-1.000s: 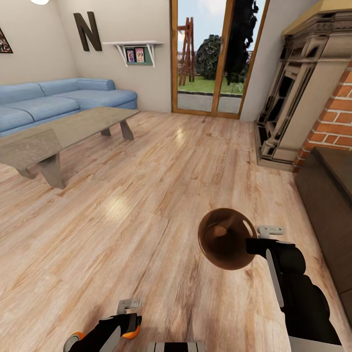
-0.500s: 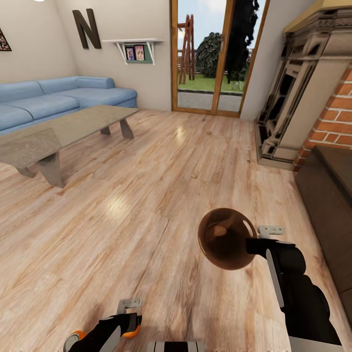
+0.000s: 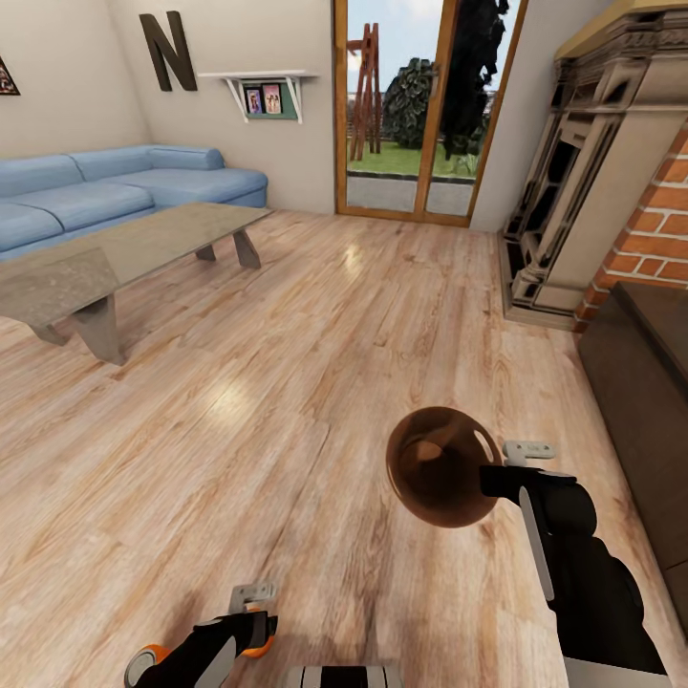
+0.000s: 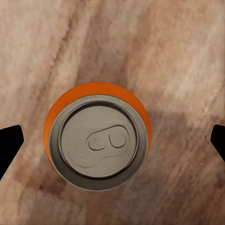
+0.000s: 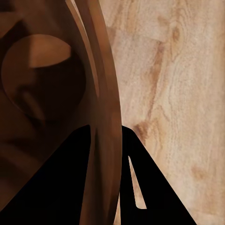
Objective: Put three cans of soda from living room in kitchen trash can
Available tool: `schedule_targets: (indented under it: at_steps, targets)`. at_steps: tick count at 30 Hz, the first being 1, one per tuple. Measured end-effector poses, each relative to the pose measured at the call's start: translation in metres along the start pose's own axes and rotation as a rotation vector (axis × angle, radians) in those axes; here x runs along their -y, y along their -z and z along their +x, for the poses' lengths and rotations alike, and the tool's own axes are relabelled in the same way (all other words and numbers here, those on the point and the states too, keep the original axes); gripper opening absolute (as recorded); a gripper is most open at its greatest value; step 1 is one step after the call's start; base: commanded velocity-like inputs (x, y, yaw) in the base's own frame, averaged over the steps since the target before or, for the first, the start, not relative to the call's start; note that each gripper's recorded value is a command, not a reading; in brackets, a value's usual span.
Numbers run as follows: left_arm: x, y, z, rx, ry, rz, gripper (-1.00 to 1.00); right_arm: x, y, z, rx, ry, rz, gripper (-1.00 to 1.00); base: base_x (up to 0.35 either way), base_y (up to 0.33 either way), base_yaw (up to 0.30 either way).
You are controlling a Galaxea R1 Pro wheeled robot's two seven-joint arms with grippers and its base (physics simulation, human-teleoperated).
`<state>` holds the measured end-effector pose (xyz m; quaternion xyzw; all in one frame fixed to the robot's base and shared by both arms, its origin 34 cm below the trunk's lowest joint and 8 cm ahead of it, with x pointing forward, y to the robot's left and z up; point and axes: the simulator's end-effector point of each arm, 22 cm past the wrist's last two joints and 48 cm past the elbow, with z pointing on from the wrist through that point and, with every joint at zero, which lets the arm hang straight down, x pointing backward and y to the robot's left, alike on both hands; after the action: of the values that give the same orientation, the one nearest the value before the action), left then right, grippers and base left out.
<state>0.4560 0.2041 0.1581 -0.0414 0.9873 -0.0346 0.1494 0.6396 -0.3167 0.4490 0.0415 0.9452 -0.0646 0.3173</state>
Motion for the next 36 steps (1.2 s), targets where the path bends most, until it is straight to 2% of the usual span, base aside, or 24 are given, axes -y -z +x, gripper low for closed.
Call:
schedule_targets:
  at_steps: [36]
  targets:
    - [-0.0007, -0.0044, 0.0062, -0.013, 0.008, 0.000, 1.00, -0.0004, -0.0066, 0.0061, -0.015, 0.002, 0.001, -1.00, 0.000, 0.000, 0.000]
